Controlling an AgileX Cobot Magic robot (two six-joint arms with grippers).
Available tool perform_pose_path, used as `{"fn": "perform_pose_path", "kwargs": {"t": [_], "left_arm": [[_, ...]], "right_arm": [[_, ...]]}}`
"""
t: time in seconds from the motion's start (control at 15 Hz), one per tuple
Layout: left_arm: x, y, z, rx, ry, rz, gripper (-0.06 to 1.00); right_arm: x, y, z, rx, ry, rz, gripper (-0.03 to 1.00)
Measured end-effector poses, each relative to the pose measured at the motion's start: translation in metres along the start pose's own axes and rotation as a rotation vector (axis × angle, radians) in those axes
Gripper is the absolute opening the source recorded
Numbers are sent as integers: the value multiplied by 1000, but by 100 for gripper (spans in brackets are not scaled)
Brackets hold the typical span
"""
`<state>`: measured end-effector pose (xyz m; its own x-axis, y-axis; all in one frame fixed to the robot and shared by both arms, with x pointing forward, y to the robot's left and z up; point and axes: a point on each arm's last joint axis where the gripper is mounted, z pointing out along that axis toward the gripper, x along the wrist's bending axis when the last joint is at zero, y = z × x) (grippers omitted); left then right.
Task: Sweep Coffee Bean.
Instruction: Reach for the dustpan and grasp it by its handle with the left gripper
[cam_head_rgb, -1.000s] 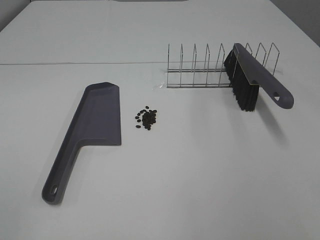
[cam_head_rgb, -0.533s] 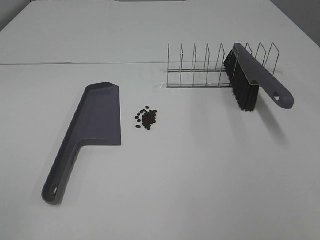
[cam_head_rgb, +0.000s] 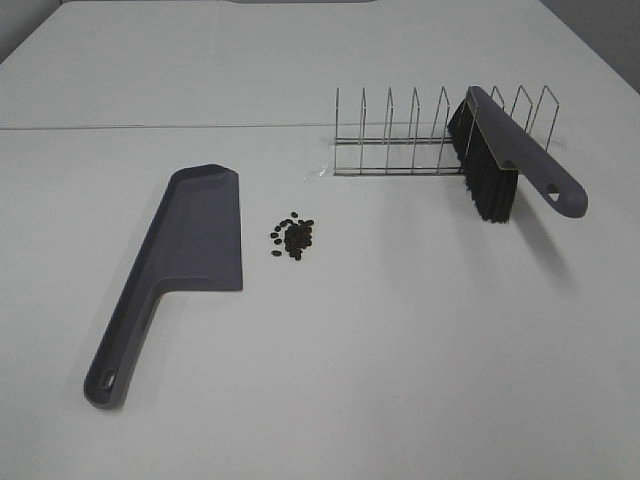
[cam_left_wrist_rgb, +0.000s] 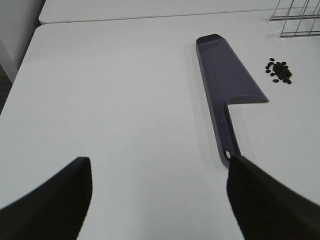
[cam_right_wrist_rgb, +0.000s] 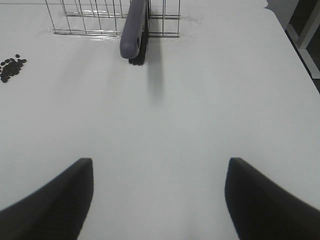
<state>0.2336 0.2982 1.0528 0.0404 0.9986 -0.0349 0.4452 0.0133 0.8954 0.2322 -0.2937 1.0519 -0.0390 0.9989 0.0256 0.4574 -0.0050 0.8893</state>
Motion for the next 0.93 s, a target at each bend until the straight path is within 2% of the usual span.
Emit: {"fn": "perform_pose_path", "kwargs": {"t": [0.93], "left_arm": [[0,0,0,0,0,0,72]], "right_arm": [[0,0,0,0,0,0,70]]}}
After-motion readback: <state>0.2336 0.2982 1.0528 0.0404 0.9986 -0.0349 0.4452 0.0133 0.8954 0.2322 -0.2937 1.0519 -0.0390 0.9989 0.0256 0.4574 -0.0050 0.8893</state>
